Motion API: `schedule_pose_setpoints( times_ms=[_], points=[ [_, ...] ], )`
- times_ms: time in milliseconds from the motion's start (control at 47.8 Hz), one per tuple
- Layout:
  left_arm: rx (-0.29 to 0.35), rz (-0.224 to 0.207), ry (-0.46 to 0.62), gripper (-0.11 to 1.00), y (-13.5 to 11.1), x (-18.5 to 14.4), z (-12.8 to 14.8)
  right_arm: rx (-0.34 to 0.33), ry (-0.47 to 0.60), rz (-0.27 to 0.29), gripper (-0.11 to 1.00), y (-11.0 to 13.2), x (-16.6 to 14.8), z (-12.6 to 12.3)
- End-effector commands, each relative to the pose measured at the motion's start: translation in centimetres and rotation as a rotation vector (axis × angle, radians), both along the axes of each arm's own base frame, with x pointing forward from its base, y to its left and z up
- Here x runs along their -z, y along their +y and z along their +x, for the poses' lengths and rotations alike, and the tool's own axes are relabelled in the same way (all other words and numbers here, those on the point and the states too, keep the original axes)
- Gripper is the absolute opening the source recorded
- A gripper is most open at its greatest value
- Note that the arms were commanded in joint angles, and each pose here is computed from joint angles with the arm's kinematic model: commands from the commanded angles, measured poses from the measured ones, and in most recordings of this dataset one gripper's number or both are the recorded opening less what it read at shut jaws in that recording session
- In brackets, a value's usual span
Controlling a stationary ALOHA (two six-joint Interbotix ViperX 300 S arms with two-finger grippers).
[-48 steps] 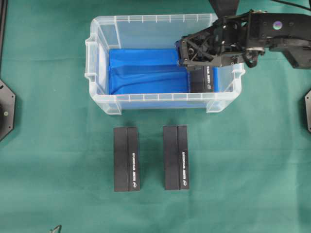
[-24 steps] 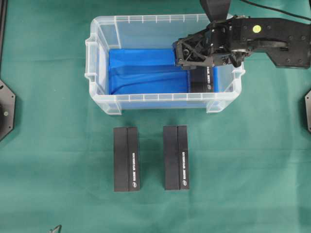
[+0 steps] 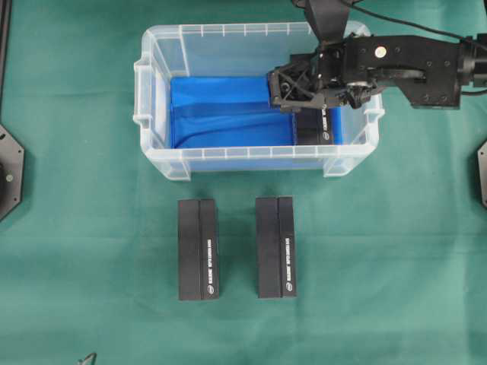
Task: Take the box out of the case with the right arm.
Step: 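Lower the right gripper around the right box and close on it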
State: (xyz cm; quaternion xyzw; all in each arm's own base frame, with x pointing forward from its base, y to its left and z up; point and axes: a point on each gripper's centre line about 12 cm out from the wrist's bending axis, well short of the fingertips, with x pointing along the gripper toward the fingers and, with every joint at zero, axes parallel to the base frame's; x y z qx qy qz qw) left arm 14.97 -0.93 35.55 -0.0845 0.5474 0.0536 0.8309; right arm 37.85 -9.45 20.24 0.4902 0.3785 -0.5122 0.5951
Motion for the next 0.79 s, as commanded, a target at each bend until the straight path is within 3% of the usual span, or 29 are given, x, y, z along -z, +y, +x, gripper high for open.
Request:
schedule_pose_setpoints(
  times_ms=[0, 460, 543, 627, 773],
  points=[
    [-0.007, 0.001, -0.011, 0.0, 0.09, -0.27, 0.19, 0.013, -0.006, 0.019, 0.87, 0.03, 0.35, -0.07],
    [-0.005, 0.002, -0.008, 0.0, 0.09, -0.16, 0.19, 0.044, -0.014, 0.042, 0.86, 0.21, 0.28, 0.04],
    [-0.005, 0.002, -0.008, 0.0, 0.09, -0.16, 0.19, 0.052, -0.005, 0.056, 0.79, 0.35, 0.29, -0.07],
    [-0.005, 0.002, -0.008, 0.0, 0.09, -0.16, 0.19, 0.061, 0.016, 0.065, 0.65, 0.44, 0.27, -0.29],
    [-0.005, 0.002, -0.008, 0.0, 0.09, -0.16, 0.19, 0.064, 0.033, 0.066, 0.65, 0.44, 0.13, -0.43]
  ],
)
